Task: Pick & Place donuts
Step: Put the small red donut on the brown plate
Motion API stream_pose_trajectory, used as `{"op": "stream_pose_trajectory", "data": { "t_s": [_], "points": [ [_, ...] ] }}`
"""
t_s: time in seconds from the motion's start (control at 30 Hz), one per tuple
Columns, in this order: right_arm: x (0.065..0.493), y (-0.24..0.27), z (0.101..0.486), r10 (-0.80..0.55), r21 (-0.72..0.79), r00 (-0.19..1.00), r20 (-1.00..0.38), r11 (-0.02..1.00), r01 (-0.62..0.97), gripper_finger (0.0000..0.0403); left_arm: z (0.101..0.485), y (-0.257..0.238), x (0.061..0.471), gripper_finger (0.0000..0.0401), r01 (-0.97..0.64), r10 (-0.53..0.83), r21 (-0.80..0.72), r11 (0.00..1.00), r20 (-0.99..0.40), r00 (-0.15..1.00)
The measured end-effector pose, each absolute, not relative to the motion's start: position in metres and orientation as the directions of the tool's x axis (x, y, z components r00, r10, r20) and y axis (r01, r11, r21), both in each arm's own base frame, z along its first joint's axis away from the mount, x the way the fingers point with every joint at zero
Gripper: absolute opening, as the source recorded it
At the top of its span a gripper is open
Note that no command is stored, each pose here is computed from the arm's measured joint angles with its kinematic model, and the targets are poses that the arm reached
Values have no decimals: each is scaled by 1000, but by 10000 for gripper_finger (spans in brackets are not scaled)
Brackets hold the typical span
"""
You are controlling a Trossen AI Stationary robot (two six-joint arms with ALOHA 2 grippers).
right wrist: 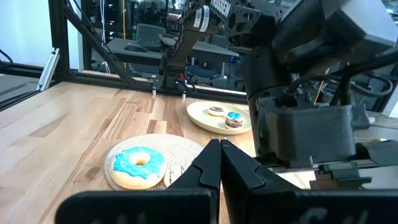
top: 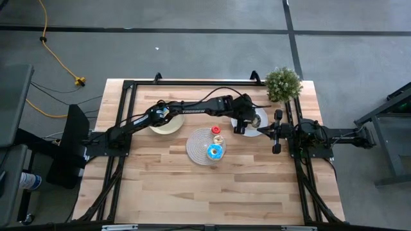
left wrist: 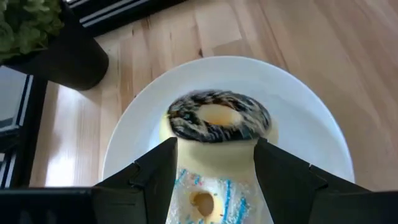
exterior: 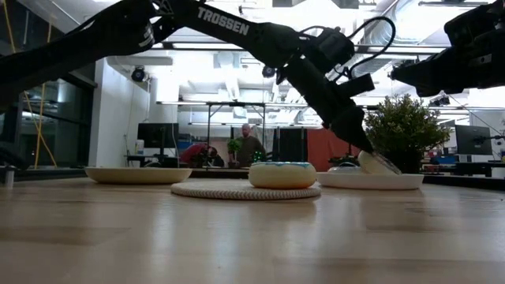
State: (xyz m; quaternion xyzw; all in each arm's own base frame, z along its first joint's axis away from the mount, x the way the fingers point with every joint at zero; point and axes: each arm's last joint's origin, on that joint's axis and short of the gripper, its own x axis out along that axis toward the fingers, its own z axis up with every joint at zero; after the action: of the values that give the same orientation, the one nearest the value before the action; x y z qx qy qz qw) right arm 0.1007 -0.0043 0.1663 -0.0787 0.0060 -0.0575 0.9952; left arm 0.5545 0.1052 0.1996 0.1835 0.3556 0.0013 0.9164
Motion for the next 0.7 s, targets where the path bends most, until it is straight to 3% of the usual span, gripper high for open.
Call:
{"op": "stream_pose_trajectory", "data": {
  "t_s": [0.33, 0.7],
  "points": [
    [101, -4, 166, -115, -157, 993, -3, 981, 113, 0, 199, 105, 554, 202, 131, 133, 334, 933, -660, 739],
    [101, -4, 166, -115, -157, 993, -3, 981, 113, 0, 235, 110, 534, 202, 133, 133, 317, 939, -693, 709]
  ]
}}
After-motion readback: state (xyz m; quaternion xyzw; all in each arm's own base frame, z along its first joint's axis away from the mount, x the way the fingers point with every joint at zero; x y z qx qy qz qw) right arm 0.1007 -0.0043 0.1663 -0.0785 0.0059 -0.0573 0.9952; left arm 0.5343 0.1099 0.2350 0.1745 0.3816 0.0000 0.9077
